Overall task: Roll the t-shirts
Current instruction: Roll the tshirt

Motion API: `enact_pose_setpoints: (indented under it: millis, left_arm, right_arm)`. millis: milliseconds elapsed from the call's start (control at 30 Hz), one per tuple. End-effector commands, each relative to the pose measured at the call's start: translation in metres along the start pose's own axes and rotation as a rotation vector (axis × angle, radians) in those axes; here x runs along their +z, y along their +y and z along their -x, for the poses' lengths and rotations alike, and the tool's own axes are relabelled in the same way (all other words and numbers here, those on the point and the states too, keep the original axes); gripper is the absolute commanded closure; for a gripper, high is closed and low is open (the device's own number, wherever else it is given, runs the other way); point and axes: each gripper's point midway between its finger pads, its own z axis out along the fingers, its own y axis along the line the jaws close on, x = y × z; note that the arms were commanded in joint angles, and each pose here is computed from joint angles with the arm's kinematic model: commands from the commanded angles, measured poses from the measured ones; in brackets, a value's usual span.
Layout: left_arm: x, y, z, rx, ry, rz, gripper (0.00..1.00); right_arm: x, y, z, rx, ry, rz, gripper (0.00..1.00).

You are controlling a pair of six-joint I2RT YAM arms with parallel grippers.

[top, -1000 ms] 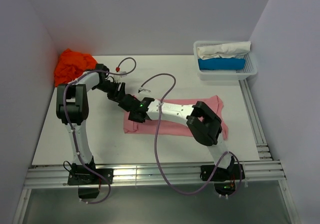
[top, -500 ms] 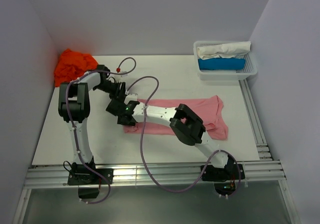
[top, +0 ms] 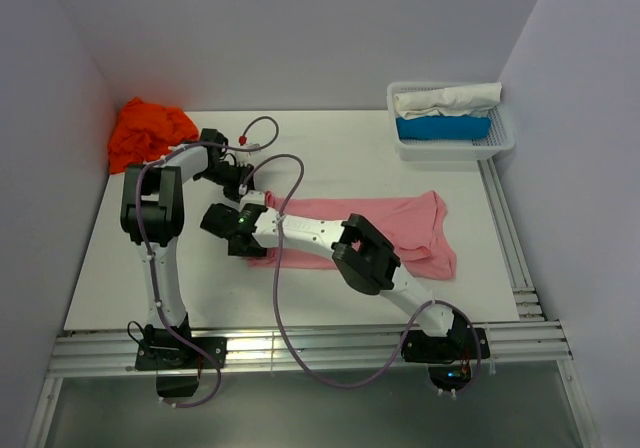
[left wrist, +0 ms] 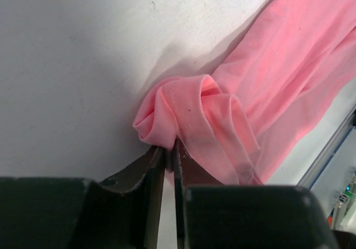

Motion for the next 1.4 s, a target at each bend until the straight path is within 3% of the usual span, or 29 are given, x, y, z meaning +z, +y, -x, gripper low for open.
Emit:
enact_pose_setpoints:
  millis: [0, 333, 533, 600, 833, 1133, 1367]
  left_arm:
    - [-0.005, 0.005, 0.007, 0.043, -0.017, 0.097, 0.84]
    - [-0.008, 0.005, 0.009, 0.065, -0.015, 0.160, 1.00]
    - [-0.012, 0.010, 0.009, 0.084, -0.019, 0.208, 1.00]
    - [-0.016, 0.013, 0.009, 0.093, -0.015, 0.231, 1.00]
    - [-0.028, 0.024, 0.005, 0.144, 0.021, 0.320, 1.00]
    - [-0.060, 0.035, -0.004, 0.204, 0.051, 0.466, 1.00]
    - [-0.070, 0.052, -0.002, 0.202, 0.090, 0.587, 1.00]
  right_arm:
    - [-0.002, -0.012, -0.020, -0.051, 0.048, -0.081, 0.45]
    - [-0.013, -0.024, -0.033, -0.079, 0.077, -0.151, 0.47]
    - [-0.008, -0.021, -0.046, -0.104, 0.122, -0.135, 0.56]
    - [-0.004, -0.011, -0.050, -0.103, 0.143, -0.089, 0.69]
    - [-0.010, 0.018, -0.048, -0.082, 0.144, 0.064, 0.92]
    - [-0.035, 0.061, -0.043, 0.026, 0.119, 0.388, 0.95]
    - [-0.040, 0.067, -0.034, 0.170, 0.094, 0.548, 0.96]
